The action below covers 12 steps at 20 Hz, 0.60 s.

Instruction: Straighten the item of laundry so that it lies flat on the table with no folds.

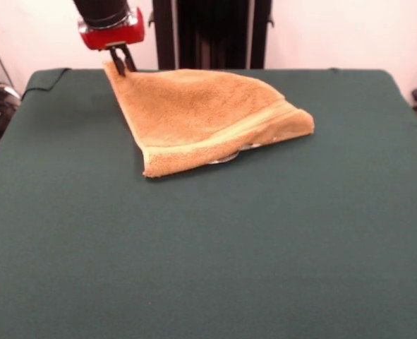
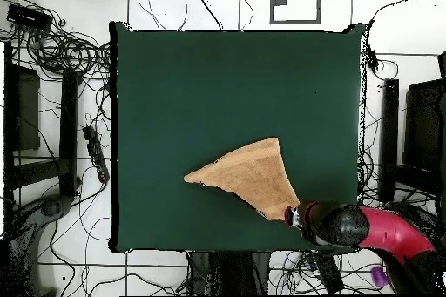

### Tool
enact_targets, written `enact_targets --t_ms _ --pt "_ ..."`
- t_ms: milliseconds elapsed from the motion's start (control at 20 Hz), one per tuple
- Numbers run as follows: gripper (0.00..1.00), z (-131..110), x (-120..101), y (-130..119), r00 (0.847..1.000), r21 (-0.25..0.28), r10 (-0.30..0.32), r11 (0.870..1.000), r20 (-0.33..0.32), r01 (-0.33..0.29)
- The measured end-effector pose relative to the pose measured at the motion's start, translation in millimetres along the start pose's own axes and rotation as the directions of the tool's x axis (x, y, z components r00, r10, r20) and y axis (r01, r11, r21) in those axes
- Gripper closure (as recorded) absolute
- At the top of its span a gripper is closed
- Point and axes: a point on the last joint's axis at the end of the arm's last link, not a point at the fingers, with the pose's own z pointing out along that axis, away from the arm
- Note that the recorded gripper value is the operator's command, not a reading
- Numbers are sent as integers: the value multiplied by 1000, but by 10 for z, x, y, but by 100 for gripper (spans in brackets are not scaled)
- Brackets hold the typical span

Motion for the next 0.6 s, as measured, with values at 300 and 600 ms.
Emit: enact_targets --t_ms 300,600 --pt "100 -24 -22 -8 1000 -5 -4 1000 -12 4" --pt "100 -37 -17 -36 1000 -6 -10 1000 -17 10"
